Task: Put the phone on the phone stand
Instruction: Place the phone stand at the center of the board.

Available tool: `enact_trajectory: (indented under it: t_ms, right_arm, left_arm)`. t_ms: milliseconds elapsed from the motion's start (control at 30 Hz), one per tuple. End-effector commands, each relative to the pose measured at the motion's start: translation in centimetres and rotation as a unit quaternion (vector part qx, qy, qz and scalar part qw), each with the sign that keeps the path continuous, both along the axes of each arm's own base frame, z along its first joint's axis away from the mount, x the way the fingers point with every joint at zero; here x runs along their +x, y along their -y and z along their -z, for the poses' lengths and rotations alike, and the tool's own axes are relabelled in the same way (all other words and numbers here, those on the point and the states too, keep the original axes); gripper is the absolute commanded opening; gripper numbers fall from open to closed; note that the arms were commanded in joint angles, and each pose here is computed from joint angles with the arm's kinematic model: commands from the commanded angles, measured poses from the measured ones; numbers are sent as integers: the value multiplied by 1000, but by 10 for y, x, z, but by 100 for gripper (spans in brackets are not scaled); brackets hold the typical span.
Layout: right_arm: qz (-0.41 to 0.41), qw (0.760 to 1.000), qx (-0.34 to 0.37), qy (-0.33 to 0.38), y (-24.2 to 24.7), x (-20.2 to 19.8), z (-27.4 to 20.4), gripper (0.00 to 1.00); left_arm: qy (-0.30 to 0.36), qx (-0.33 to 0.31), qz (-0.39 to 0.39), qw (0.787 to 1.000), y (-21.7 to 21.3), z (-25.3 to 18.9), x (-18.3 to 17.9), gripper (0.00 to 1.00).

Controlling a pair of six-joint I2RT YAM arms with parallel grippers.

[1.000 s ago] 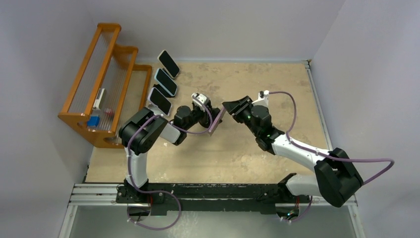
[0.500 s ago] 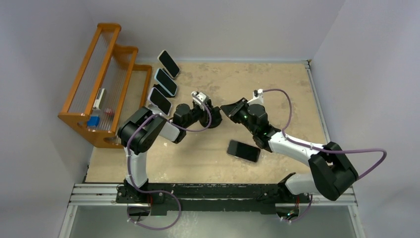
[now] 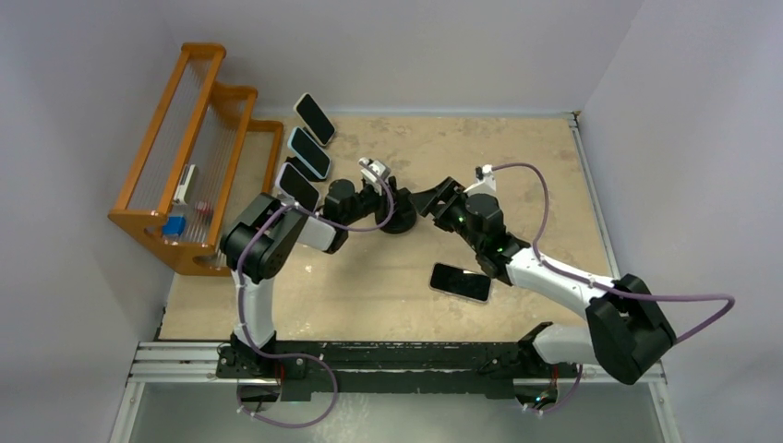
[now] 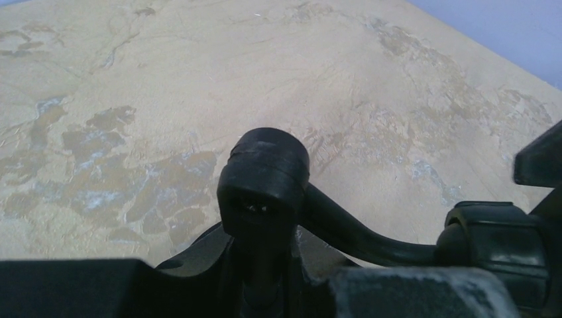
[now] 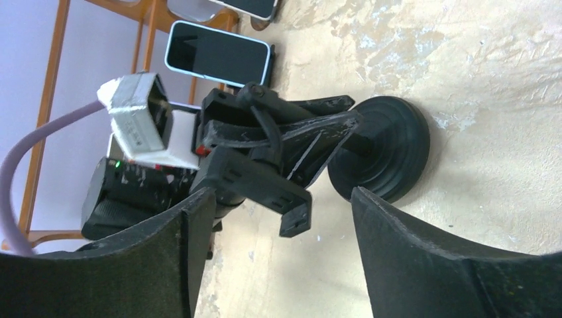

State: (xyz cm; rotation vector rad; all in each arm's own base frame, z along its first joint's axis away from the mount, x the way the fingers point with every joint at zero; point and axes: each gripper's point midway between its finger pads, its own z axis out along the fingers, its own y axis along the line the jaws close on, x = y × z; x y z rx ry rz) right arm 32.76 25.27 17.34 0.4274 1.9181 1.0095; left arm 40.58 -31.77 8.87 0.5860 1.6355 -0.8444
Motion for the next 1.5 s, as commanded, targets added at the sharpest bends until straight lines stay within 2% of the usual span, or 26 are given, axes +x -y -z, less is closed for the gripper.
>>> enact_trajectory:
  t_ms: [0, 200, 300, 467, 567, 633, 733, 867, 967, 1000, 1067, 1100, 1133, 1200, 1233, 1300, 1367, 1467]
  right_arm:
    - [20, 999, -7, 40, 10, 3, -27, 80]
    - [57, 998, -29, 10, 39, -11, -11, 91]
    - [75, 997, -5, -3, 53, -27, -10, 95]
    - [123, 987, 64, -80, 73, -54, -3, 99]
    - [173, 955, 152, -186, 81, -75, 8, 99]
    - [178, 930, 199, -253, 78, -93, 15, 99]
    - [183, 883, 245, -357, 71, -120, 32, 99]
    - [211, 840, 277, -416, 71, -131, 34, 99]
    - [242, 819, 260, -450, 76, -138, 39, 99]
    - [262, 804, 253, -470, 80, -144, 45, 99]
    - [282, 793, 250, -480, 84, -145, 48, 99]
    - [290, 785, 252, -486, 85, -147, 51, 99]
    - [298, 779, 250, -491, 87, -149, 54, 99]
    - [311, 771, 240, -502, 91, -153, 60, 99]
    - [321, 769, 230, -503, 94, -154, 62, 99]
    - [345, 764, 197, -509, 103, -158, 69, 99]
    - [361, 766, 166, -505, 111, -155, 72, 99]
    - [365, 792, 126, -473, 112, -130, 66, 99]
  left_arm:
    - [-50, 7, 51, 997, 10, 12, 0, 0]
    - [-87, 22, 116, 989, 10, 15, 13, 0]
    - [-91, 36, 133, 986, 7, 18, 21, 0]
    - [-41, 49, 176, 982, 8, 8, 32, 0]
    - [-32, 37, 195, 980, 6, -1, 40, 0]
    - [-14, 23, 218, 976, 5, -8, 42, 0]
    - [16, 2, 261, 965, 5, -20, 40, 0]
    - [37, -20, 323, 945, 4, -28, 35, 0]
    - [37, -33, 355, 934, 4, -35, 30, 0]
    - [43, -36, 359, 932, 4, -38, 29, 5]
    - [40, -42, 366, 929, 3, -40, 22, 22]
    - [41, -45, 367, 928, 2, -43, 19, 39]
    - [41, -47, 366, 929, 0, -44, 16, 51]
    - [33, -49, 356, 933, -4, -47, 10, 60]
    - [34, -50, 346, 936, -7, -55, 8, 71]
    - [30, -52, 327, 943, -13, -60, -1, 79]
    - [27, -53, 302, 952, -19, -65, -8, 83]
    - [10, -49, 270, 961, -26, -63, -16, 85]
